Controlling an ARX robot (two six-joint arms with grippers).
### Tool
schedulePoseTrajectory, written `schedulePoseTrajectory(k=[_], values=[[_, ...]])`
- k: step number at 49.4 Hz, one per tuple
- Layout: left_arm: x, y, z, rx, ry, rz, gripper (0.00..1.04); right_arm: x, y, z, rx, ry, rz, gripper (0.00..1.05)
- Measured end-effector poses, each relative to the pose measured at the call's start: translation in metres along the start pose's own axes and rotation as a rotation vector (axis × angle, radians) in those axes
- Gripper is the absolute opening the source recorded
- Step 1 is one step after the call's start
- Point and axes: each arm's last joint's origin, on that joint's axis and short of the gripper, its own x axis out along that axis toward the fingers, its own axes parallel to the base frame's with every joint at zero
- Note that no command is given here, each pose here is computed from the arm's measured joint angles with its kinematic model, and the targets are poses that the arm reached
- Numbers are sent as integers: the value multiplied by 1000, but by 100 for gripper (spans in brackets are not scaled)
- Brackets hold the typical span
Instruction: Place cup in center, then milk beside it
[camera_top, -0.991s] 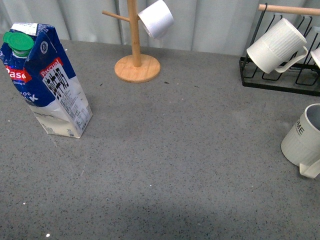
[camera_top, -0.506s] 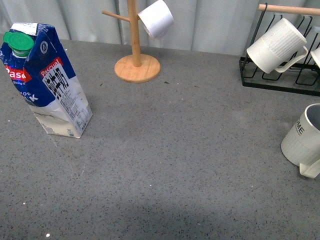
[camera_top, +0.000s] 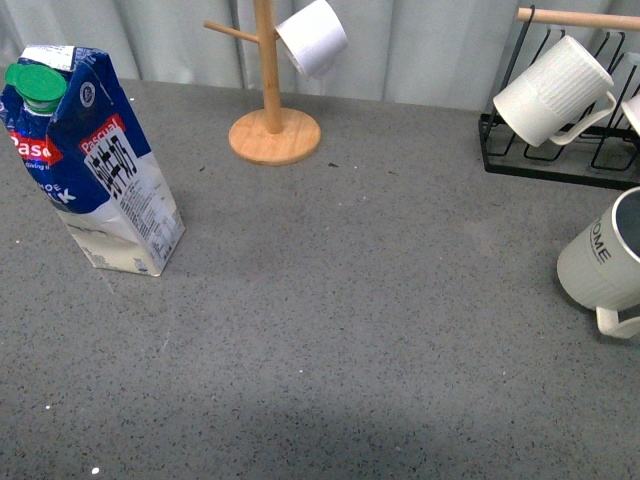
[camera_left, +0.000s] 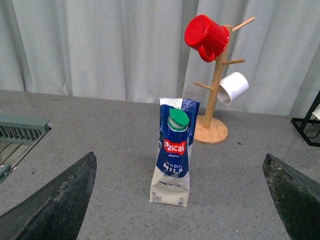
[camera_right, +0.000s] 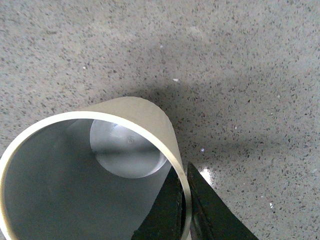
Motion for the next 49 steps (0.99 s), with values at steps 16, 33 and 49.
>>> schedulePoseTrajectory(k=[16,33,49], values=[[0,0,0,0,0,0,98,-22,61,17,-102,-53,160,1],[0,0,0,0,0,0,98,-13,123,6,-202,5,272,1],[0,0,0,0,0,0,98,4,159,-1,-231,75,319,1]])
